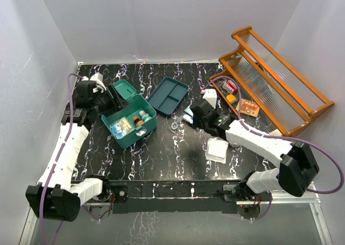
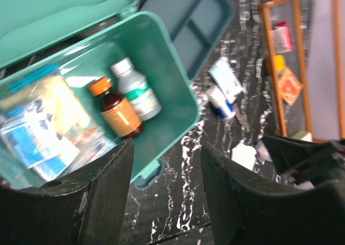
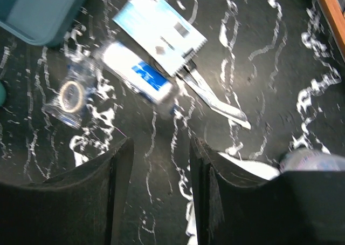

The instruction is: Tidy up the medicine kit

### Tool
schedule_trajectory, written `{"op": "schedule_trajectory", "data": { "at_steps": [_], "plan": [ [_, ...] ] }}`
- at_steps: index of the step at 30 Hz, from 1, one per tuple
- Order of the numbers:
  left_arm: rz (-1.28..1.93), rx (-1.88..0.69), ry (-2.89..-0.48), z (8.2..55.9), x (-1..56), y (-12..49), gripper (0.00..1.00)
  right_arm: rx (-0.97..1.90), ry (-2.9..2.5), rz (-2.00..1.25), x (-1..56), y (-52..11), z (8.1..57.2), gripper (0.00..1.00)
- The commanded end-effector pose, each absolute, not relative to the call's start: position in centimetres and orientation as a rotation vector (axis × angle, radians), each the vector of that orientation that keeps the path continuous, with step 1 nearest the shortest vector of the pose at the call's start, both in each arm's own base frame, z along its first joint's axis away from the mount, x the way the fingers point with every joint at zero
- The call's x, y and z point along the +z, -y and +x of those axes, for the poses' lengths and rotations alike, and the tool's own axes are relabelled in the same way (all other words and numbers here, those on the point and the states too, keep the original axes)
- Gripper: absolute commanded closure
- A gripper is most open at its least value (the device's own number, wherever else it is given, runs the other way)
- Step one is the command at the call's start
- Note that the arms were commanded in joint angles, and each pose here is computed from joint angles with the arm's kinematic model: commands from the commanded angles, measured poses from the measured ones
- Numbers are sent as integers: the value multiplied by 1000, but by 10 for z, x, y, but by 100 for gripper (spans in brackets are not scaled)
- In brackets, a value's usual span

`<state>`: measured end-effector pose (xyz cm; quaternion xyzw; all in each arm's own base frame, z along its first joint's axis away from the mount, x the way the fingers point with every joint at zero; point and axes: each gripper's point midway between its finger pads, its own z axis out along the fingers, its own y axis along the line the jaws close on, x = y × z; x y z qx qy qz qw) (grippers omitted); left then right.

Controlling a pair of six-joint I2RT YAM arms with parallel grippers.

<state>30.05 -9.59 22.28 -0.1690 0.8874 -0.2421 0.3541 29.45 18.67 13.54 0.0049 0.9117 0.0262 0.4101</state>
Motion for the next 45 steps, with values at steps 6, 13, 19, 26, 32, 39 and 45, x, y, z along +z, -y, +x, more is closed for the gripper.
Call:
{"op": "schedule_trajectory", "data": {
  "at_steps": [6, 13, 19, 26, 32, 39, 45],
  "plan": [
    [-37, -845, -1992, 277, 299, 128, 37, -86, -2397, 298, 105, -126, 244, 49],
    [15, -858, -1968, 258, 308, 130, 32, -143, -2481, 467, 68, -107, 213, 49],
    [19, -866, -1958, 249, 315, 130, 30, -146, -2518, 505, 50, -101, 201, 50],
    [15, -877, -1978, 241, 317, 131, 28, -4, -2536, 522, 32, -115, 196, 53],
    [18, -861, -2023, 239, 313, 129, 28, 38, -2552, 554, 20, -119, 192, 66],
    [47, -964, -2018, 232, 306, 141, 27, 43, -2551, 500, 23, -126, 201, 90],
    [49, -1082, -2005, 231, 306, 153, 26, 211, -2482, 370, 49, -158, 229, 93]
  ]
}}
